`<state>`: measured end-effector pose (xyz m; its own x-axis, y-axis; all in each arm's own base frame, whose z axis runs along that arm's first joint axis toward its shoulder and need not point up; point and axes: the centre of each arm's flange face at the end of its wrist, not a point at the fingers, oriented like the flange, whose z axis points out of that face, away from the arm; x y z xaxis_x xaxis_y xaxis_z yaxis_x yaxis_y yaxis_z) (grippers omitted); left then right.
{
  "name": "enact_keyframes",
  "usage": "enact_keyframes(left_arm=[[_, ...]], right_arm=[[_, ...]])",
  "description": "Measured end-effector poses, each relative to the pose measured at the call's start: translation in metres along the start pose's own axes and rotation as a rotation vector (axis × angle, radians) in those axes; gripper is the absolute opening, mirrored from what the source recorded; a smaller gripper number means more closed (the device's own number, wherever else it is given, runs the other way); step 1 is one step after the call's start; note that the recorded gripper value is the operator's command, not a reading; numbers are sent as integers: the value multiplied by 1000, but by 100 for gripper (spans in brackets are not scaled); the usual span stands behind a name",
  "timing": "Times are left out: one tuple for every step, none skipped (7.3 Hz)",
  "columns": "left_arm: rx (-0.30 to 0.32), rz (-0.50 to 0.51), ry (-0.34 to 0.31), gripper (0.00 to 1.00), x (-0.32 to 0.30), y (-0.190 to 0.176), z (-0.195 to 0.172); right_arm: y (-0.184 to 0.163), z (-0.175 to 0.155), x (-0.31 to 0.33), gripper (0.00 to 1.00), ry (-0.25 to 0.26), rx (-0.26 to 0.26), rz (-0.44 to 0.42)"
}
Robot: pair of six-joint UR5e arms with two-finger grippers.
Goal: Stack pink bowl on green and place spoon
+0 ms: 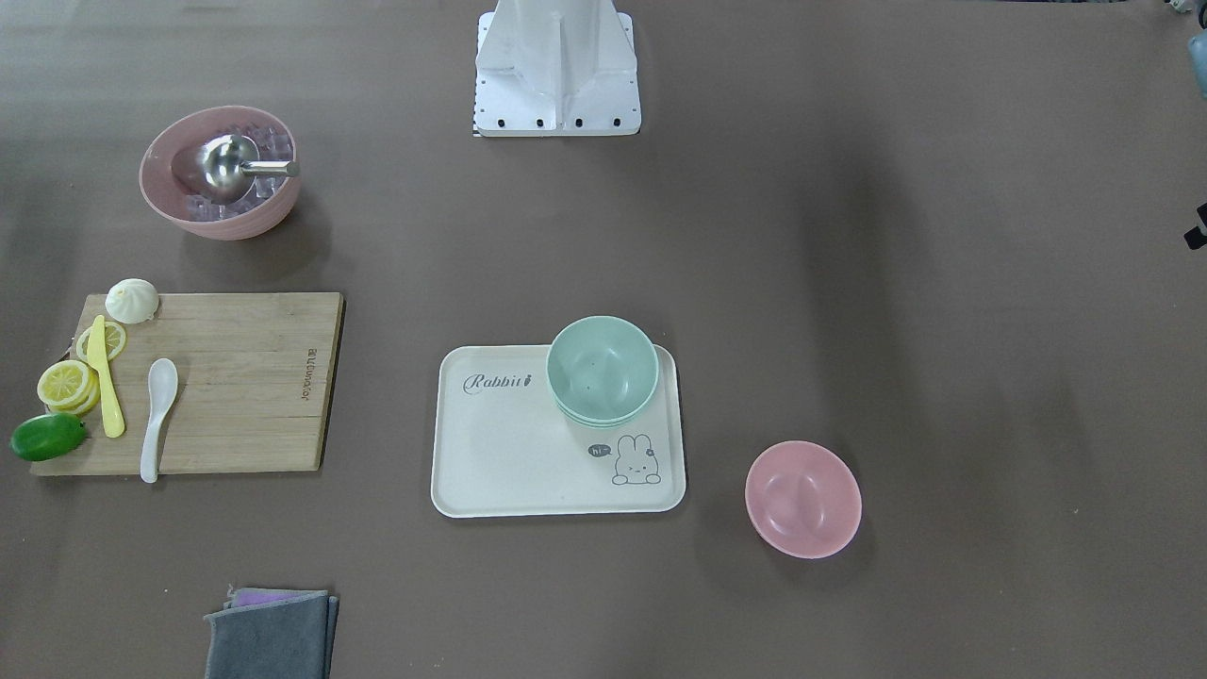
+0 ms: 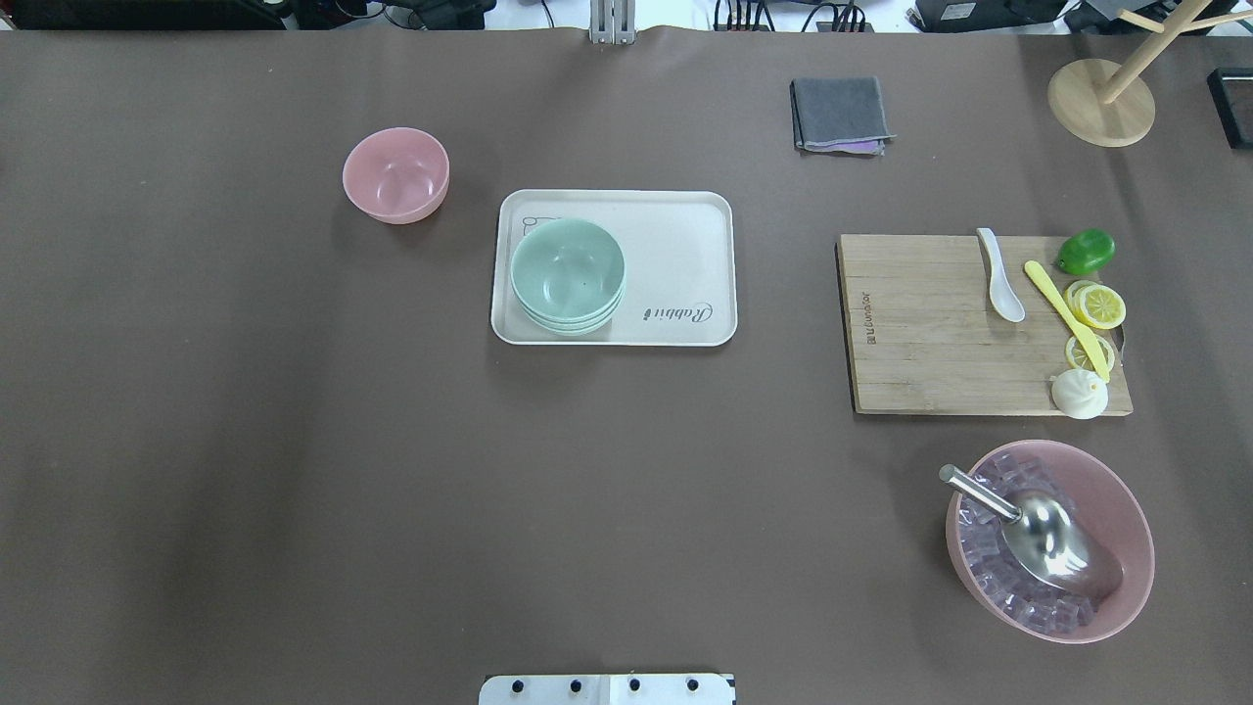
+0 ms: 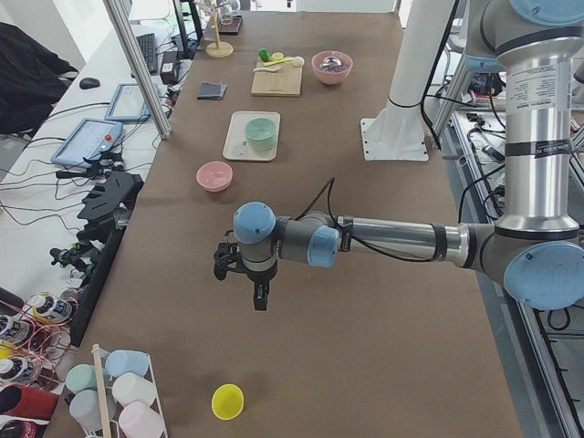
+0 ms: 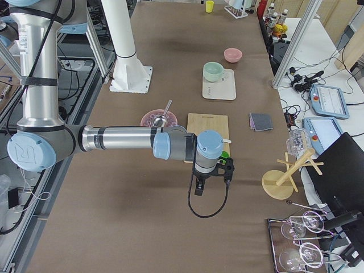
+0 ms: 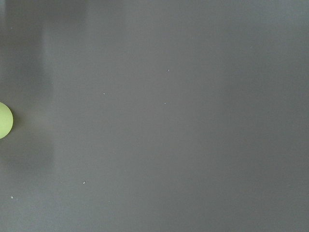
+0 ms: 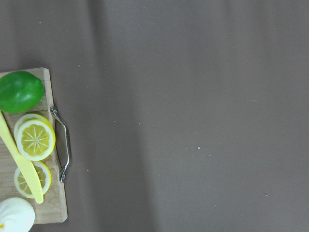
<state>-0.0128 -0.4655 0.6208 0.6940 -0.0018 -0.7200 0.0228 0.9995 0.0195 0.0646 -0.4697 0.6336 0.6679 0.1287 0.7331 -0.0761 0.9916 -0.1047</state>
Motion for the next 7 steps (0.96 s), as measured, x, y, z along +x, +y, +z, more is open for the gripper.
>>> enact_keyframes(left_arm=[[1, 0, 0, 98, 0, 0, 0], [1, 0, 0, 98, 0, 0, 0], [1, -1, 0, 98, 0, -1, 0], [0, -1, 0, 98, 0, -1, 0], [0, -1, 0, 98, 0, -1, 0], [0, -1, 0, 98, 0, -1, 0], [1, -1, -1, 98, 0, -1, 0]], right_arm=[[0, 0, 0, 100, -2, -1, 1], [0, 0, -1, 100, -3, 0, 1], [0, 0, -1, 100, -4, 0, 1], [0, 0, -1, 100, -4, 1, 1], [0, -1, -1, 100, -4, 2, -1], [0, -2, -3, 100, -4, 4, -3], [1, -3, -4, 100, -5, 6, -5]])
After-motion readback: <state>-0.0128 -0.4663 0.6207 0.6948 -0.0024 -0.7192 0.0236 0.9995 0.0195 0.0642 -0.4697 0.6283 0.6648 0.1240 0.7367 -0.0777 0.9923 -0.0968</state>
